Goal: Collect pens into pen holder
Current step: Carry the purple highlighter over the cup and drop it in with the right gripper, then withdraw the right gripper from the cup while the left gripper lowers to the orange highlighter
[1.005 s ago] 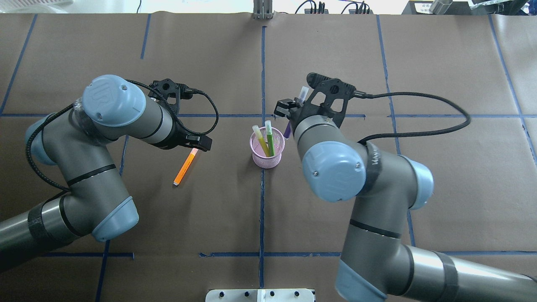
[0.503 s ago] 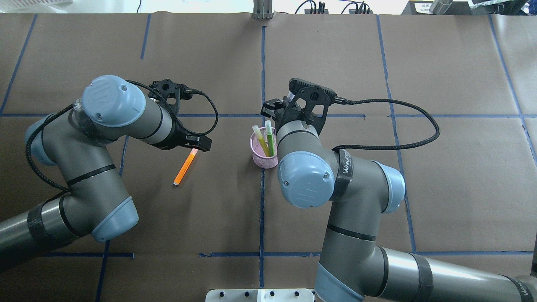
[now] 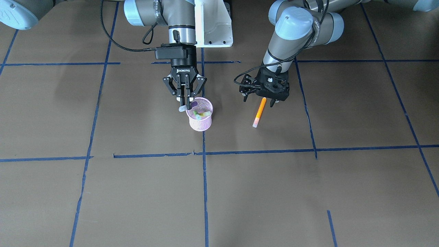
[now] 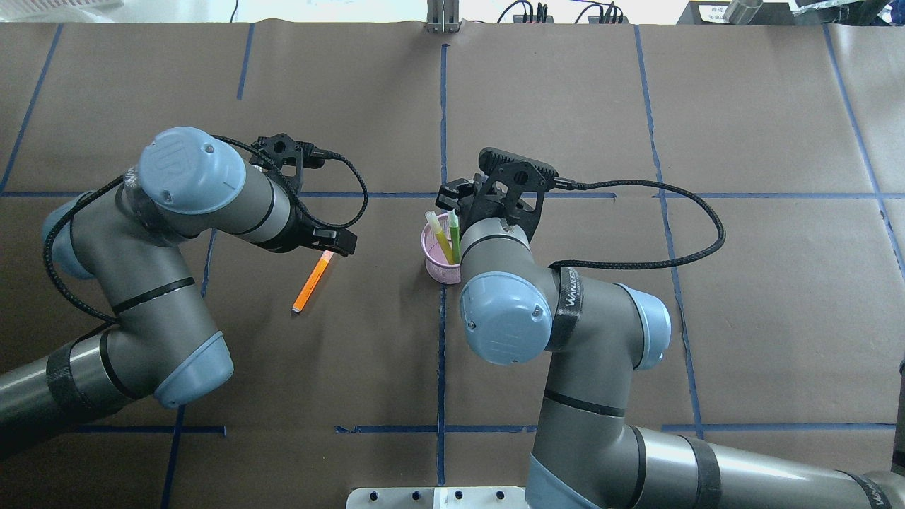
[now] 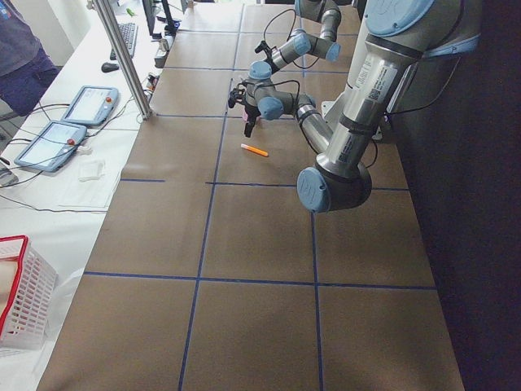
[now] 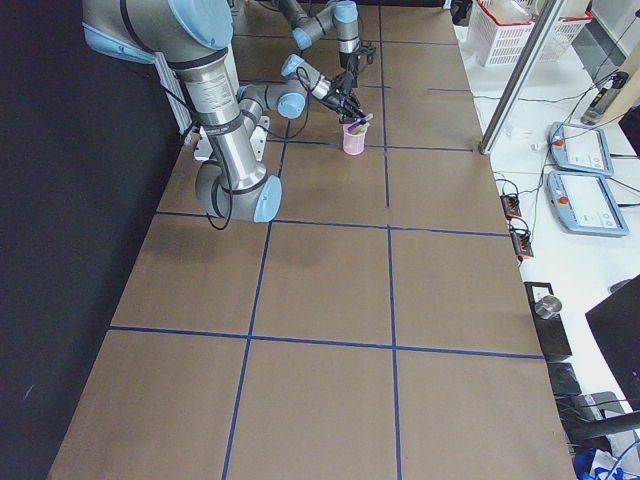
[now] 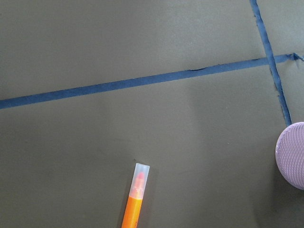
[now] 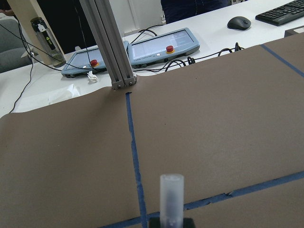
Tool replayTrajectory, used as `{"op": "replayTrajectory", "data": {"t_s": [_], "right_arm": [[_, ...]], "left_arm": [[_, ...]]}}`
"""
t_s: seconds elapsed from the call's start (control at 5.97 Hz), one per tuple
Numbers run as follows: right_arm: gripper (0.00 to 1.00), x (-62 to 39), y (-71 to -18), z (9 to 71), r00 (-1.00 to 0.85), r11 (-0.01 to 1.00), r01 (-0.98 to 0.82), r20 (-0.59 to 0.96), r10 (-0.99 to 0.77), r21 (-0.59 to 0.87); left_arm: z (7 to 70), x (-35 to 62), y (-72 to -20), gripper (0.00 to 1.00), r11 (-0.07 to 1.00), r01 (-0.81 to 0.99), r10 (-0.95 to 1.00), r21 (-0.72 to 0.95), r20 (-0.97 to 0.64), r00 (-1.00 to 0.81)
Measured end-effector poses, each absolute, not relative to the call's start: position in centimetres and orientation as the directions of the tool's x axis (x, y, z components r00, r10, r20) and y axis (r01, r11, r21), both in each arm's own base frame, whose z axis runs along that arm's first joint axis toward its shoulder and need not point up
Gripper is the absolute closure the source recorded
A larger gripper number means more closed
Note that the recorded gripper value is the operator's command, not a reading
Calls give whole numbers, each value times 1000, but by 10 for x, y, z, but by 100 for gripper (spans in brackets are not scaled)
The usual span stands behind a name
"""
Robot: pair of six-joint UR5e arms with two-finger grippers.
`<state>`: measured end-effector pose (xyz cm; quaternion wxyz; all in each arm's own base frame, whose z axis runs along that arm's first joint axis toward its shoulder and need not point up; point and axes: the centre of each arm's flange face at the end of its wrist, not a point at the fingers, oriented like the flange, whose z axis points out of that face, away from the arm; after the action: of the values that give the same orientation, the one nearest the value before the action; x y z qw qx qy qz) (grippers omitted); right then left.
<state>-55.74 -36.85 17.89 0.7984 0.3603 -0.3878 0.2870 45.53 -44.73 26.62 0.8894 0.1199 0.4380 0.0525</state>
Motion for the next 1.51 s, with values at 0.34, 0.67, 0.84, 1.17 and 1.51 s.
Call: {"op": "replayTrajectory", "data": {"t_s": [0.34, 0.67, 0.84, 1.17, 1.51], "right_arm": [[0, -552, -376, 174, 530, 582, -737, 828, 183, 343], [0, -529, -408, 175, 548, 683, -669, 816, 186, 294], [0, -506, -432, 177, 580, 757, -596, 797, 172, 270], [0, -440, -475, 174, 637, 875, -435, 759, 132, 213], [0, -403, -495, 176, 640, 914, -366, 760, 112, 173]], "left_arm": [[267, 457, -447, 0, 966, 10, 198, 258, -765, 613], [273, 464, -450, 4, 968, 5, 194, 251, -759, 622], [277, 472, -453, 10, 970, -1, 191, 245, -754, 629], [289, 495, -463, 14, 975, -17, 180, 223, -737, 651], [306, 508, -466, 19, 976, -43, 187, 214, -717, 672]]}}
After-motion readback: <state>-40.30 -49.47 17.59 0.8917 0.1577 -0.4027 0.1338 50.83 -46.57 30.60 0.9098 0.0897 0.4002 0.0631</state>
